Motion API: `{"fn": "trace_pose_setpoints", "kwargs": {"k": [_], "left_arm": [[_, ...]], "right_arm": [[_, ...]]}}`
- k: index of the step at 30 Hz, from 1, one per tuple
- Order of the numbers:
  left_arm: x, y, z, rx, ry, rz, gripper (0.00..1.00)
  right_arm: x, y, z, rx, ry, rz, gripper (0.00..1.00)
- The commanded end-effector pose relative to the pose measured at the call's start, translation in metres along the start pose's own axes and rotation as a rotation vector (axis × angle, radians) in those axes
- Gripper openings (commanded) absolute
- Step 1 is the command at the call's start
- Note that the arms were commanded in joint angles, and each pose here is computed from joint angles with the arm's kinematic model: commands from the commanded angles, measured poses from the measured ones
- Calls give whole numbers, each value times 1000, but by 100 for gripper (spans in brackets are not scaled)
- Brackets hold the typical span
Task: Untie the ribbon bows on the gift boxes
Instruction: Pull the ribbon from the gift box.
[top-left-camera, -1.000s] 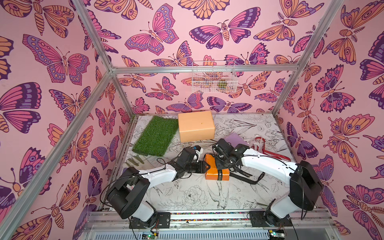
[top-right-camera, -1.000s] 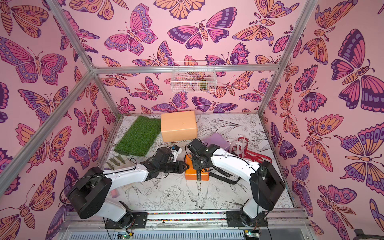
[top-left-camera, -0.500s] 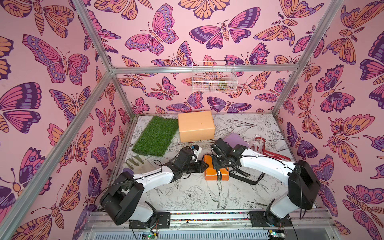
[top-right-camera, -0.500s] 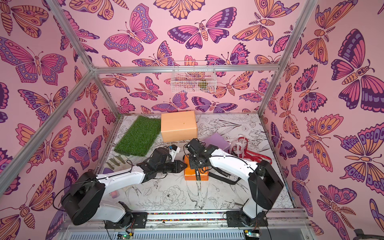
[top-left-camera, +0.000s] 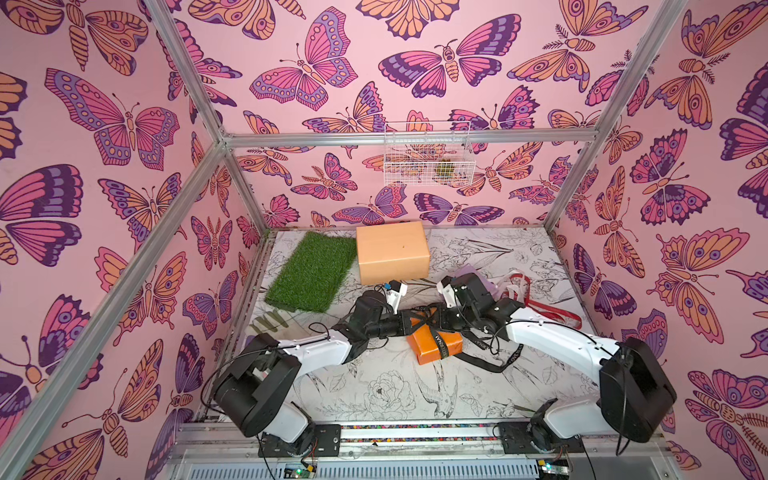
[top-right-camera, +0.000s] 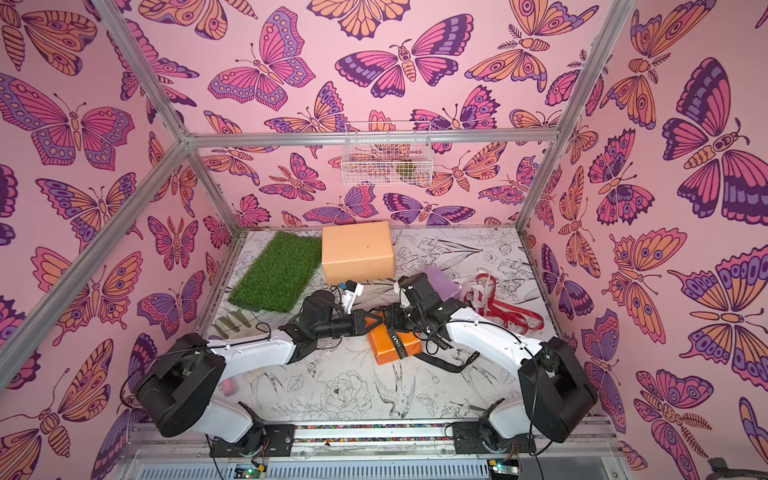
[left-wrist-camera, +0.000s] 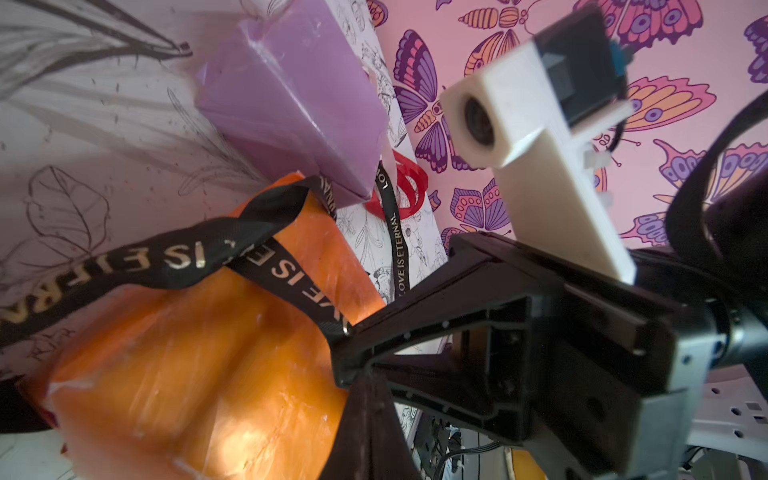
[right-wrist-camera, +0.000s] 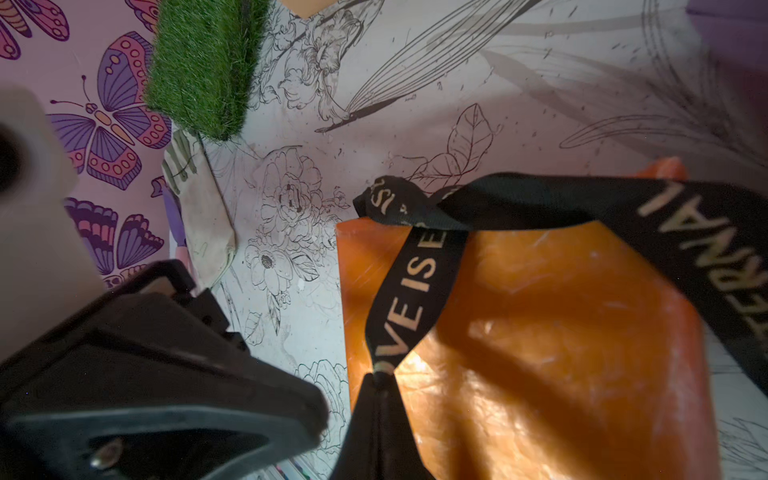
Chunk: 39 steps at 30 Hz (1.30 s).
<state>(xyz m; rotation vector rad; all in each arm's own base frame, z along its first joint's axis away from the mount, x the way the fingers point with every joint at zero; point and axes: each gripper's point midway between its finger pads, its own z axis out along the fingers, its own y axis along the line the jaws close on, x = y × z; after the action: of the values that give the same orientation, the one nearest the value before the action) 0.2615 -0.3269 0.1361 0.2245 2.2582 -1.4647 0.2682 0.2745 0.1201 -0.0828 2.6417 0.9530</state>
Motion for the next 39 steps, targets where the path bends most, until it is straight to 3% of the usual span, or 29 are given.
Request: {"fn": "trace_pose_setpoints", "kwargs": {"k": [1, 10, 14, 24, 29, 33, 39], "left_arm": [[9, -3, 2, 23, 12, -2, 0], [18, 19, 8, -121, 11, 13, 0], [15, 30, 4, -193, -37, 24, 0], [10, 10, 44, -117, -1, 75, 0], [31, 44, 53, -215, 72, 50, 0], [47, 66, 49, -302, 141, 42, 0], [50, 62, 40, -333, 184, 78, 0]], "right_arm": [[-2, 6, 6, -55, 0, 33, 0], [-8, -8, -7, -24, -56, 85, 0], [-9, -15, -11, 5, -67, 92, 0], [-9, -4, -9, -57, -53, 90, 0], [-10, 5, -12, -99, -55, 82, 0], [-25, 29, -34, -183, -99, 66, 0], [-59, 64, -92, -273, -248, 13, 0]]}}
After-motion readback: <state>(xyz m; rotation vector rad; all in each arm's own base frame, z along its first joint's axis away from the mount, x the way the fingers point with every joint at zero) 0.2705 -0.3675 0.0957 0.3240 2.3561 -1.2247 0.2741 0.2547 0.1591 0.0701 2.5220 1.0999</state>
